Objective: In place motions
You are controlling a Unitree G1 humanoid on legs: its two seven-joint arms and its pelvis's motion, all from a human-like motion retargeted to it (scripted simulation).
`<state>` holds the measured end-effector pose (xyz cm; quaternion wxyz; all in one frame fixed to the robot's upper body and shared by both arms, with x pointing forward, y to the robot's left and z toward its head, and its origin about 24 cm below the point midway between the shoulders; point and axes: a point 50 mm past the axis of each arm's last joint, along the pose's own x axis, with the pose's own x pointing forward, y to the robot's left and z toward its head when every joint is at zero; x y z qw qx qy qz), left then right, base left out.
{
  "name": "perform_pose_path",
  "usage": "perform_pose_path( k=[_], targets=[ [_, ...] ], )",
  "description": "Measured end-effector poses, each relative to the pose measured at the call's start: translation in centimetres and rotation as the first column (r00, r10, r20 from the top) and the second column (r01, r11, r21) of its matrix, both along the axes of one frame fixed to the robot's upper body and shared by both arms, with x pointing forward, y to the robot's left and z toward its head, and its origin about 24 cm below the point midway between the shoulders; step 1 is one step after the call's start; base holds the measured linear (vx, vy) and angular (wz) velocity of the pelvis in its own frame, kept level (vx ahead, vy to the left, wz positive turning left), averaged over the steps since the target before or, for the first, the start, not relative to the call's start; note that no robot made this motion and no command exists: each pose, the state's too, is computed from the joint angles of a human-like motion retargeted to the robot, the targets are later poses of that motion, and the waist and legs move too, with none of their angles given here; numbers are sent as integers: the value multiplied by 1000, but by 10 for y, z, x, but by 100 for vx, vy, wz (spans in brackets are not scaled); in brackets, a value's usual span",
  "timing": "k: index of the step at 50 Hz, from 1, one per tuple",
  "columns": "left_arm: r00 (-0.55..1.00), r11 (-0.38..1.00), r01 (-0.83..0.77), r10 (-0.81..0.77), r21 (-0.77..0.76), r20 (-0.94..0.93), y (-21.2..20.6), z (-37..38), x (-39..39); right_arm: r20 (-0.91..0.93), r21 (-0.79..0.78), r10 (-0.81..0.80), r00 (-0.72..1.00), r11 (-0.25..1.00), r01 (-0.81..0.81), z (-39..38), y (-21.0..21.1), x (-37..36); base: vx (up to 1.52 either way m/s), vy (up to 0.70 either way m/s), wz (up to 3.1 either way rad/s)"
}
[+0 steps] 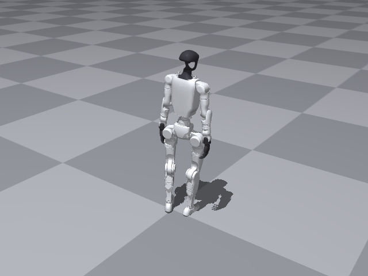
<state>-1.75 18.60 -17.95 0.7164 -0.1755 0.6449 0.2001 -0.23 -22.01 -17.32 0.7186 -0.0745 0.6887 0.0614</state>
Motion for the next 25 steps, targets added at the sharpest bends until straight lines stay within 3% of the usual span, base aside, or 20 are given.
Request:
perform_pose_path(
  k=[25],
  targets=[
    [999,999,33,-31,-32,38,-3,-1,13,18,-23,-47,999,999,47,1,-8,4,0,0,0]
  ],
)
